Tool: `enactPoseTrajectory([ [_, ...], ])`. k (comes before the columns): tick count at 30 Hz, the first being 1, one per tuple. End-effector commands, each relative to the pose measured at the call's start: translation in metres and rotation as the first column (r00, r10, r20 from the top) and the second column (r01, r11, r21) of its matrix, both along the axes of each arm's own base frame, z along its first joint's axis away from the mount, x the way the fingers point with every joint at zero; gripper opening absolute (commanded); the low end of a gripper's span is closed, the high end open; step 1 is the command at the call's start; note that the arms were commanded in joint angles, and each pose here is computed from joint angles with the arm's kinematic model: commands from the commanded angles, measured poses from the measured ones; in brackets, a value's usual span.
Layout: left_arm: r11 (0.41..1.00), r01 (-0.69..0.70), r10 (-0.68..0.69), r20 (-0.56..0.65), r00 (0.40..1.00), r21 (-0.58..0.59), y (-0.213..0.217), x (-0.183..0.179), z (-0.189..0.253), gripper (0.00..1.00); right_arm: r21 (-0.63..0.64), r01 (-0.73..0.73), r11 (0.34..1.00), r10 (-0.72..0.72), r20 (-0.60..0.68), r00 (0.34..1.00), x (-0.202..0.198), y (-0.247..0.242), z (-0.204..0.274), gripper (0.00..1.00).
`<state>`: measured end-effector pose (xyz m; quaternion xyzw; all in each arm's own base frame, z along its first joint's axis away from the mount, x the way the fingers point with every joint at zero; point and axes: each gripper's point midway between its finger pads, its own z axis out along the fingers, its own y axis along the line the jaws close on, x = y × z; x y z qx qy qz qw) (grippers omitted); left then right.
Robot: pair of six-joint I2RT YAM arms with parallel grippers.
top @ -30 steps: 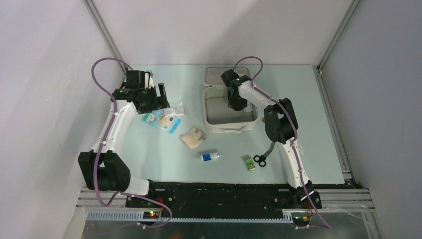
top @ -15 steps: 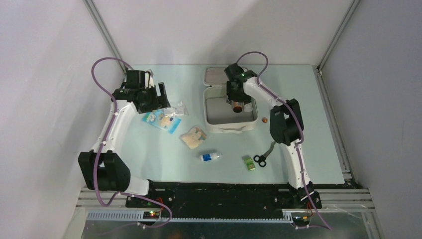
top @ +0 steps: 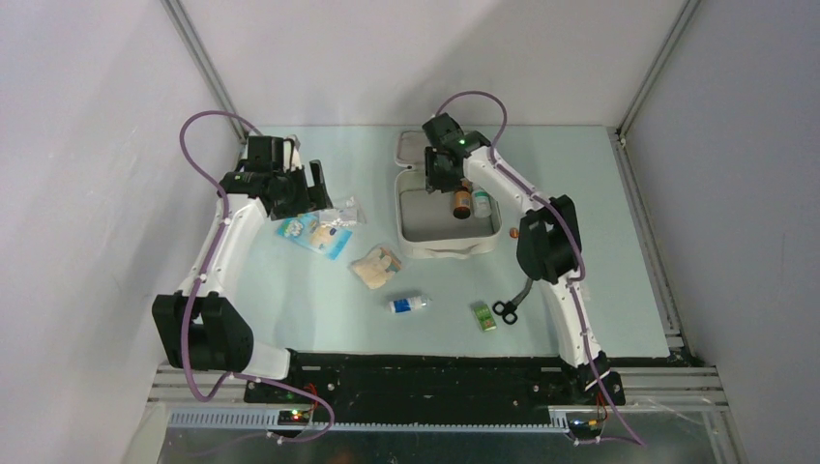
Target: Organize the medicine kit
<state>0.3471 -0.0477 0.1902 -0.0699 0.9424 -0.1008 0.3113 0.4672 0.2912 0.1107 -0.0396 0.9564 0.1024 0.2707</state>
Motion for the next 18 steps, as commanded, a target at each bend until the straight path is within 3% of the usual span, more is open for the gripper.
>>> enactPoseTrajectory([
  [1, 1.0, 0.005, -0.004, 0.096, 0.995, -0.004, -0.003, 0.012, 0.029, 0.9, -0.044, 0.074, 0.996, -0.074, 0.001, 0.997, 0.014, -0.004, -0.023, 0.38],
  [18, 1.0, -0.003, 0.0, 0.119, 0.993, 0.019, 0.0, 0.02, 0.037, 0.9, -0.188, 0.168, 0.968, -0.171, -0.004, 0.985, 0.02, -0.053, -0.05, 0.42],
])
